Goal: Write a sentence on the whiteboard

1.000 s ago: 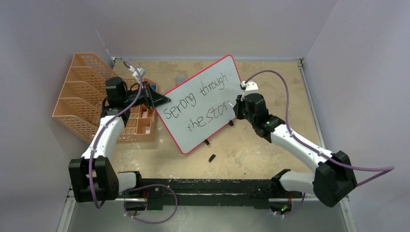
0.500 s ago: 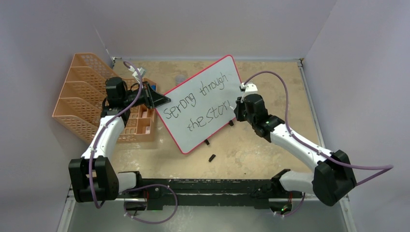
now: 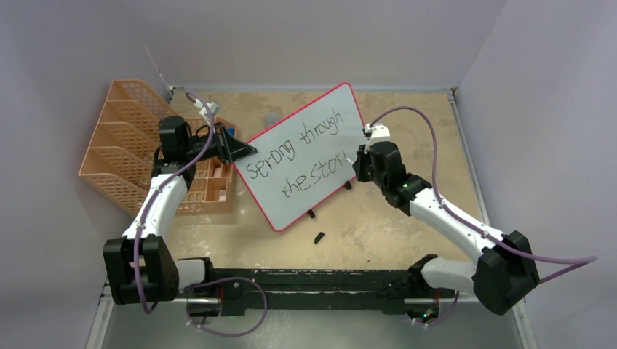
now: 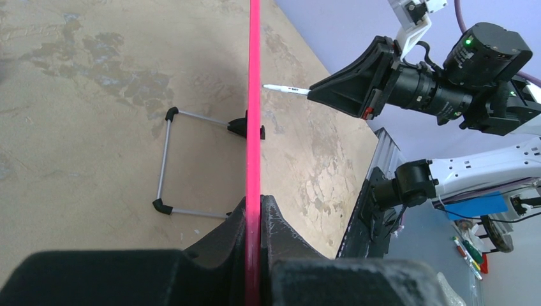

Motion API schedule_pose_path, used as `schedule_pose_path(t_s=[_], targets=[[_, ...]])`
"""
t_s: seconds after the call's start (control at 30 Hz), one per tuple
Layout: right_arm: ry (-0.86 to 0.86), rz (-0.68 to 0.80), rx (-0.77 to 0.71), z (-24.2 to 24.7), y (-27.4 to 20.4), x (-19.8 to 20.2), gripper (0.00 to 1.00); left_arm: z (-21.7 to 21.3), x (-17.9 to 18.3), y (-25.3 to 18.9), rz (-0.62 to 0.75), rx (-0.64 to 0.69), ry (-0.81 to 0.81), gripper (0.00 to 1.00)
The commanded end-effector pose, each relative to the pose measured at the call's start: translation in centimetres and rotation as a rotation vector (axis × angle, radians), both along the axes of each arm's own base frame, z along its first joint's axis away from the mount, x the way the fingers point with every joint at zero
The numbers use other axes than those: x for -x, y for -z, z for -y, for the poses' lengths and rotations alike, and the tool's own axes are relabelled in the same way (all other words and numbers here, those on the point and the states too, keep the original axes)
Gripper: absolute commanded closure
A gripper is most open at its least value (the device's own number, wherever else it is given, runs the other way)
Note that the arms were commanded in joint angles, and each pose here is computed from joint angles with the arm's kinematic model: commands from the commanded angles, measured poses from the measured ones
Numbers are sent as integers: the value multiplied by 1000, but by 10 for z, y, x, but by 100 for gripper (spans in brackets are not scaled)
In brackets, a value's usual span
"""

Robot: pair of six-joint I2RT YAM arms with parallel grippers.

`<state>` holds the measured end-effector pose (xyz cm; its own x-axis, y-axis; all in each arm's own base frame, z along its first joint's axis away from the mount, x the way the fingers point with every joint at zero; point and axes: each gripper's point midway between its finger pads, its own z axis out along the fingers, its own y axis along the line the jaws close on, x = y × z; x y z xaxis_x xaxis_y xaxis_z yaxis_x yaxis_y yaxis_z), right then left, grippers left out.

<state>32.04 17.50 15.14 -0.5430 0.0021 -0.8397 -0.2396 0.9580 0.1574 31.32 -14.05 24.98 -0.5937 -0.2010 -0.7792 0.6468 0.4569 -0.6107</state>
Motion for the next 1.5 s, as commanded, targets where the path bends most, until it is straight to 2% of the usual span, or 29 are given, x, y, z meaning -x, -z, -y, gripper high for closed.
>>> schedule_pose_path(t_s=[0.0, 0.57, 1.13, 1.47], targets=[[1, 111, -67, -5, -45, -11, 100, -4, -5, -21, 117, -22, 1, 100], [-18, 133, -72, -14, -45, -22, 100, -3, -4, -20, 114, -19, 8, 100], [43, 166, -49, -2, -48, -36, 100, -3, -4, -21, 118, -19, 10, 100], [53, 93, -32, 3, -26, -28, 100, -3, -4, -21, 118, -20, 6, 100]])
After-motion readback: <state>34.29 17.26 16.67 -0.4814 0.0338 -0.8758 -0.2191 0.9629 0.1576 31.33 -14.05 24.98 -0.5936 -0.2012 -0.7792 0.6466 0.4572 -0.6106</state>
